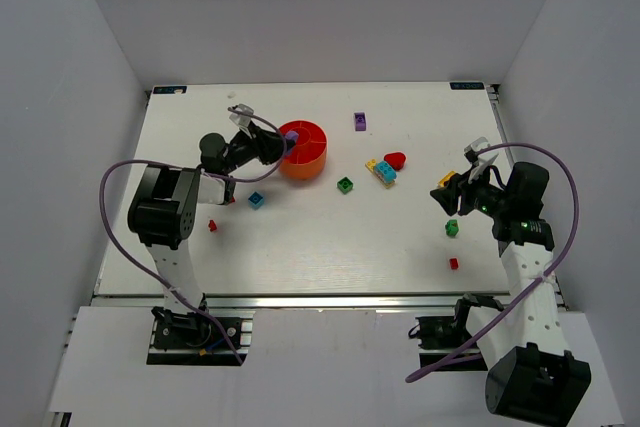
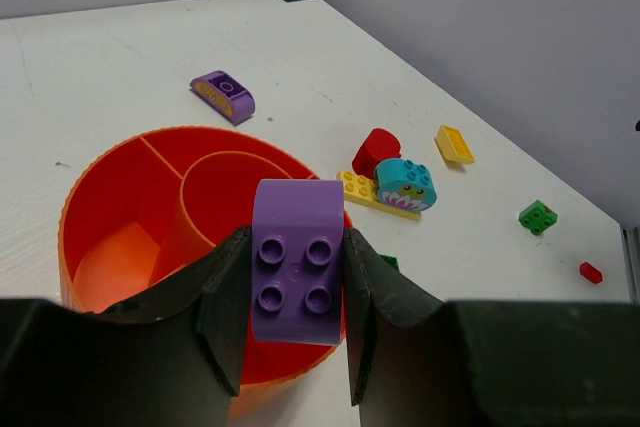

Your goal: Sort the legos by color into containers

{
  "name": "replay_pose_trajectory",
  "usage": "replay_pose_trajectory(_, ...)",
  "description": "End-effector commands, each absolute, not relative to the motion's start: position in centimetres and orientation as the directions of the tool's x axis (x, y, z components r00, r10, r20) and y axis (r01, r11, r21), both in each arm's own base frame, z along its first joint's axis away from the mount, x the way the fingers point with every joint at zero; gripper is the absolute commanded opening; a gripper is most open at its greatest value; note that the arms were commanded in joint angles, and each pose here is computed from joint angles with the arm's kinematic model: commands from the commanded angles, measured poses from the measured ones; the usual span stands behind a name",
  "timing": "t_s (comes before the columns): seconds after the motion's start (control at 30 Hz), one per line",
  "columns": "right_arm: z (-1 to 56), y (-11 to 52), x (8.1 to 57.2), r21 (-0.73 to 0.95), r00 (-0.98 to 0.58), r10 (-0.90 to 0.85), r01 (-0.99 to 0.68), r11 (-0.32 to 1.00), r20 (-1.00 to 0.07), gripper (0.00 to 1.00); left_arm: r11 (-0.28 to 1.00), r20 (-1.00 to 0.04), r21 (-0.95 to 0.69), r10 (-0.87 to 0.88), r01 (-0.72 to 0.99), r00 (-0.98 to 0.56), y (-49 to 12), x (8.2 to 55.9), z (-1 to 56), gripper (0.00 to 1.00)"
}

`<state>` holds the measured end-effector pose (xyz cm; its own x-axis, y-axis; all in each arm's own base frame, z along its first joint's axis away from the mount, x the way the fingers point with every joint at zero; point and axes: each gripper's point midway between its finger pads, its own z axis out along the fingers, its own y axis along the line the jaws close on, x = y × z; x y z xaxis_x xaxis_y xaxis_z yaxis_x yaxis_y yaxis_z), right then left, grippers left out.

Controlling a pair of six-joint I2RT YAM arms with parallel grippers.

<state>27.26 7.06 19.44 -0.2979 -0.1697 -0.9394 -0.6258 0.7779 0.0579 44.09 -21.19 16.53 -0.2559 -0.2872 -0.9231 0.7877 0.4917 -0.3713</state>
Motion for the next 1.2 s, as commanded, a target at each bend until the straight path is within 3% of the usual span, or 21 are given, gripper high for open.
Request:
replay_pose_trajectory(0.0,19.9,7.2,27.5,0.036,-0.267,-0.181,-0.644,0.764,-0.947,0.52,0.493,-0.935,-0.319,-0.302,0.809,-0.185,-21.2,44.8,18.2,0.26)
replay_pose_trajectory(0.4,19.8,7.3,27.4,0.039,-0.268,-0.181,-0.651,0.758,-0.946,0.52,0.524,-0.938,-0.318,-0.298,0.79,-0.18,-20.9,45.5,18.0,0.5)
replay_pose_trajectory(0.83,19.8,7.6,27.2,0.044,-0.265,-0.182,-0.667,0.744,-0.947,0.52,0.528,-0.94,-0.317,-0.288,0.788,-0.185,-20.8,45.6,18.1,0.55)
replay_pose_trajectory(1.07,19.4,8.3,27.0,0.038,-0.249,-0.195,-0.703,0.71,-0.949,0.52,0.523,-0.934,-0.293,-0.336,0.801,-0.122,-19.9,44.5,23.8,0.51)
replay_pose_trajectory(1.13,19.4,8.6,27.6,0.03,-0.251,-0.214,-0.712,0.702,-0.944,0.5,0.549,-0.931,-0.32,-0.334,0.772,-0.148,-19.5,44.3,25.2,0.42)
replay_pose_trajectory(1.17,19.5,9.1,28.1,0.026,-0.251,-0.225,-0.72,0.694,-0.942,0.5,0.591,-0.938,-0.305,-0.324,0.747,-0.127,-19.0,44.8,26.6,0.28)
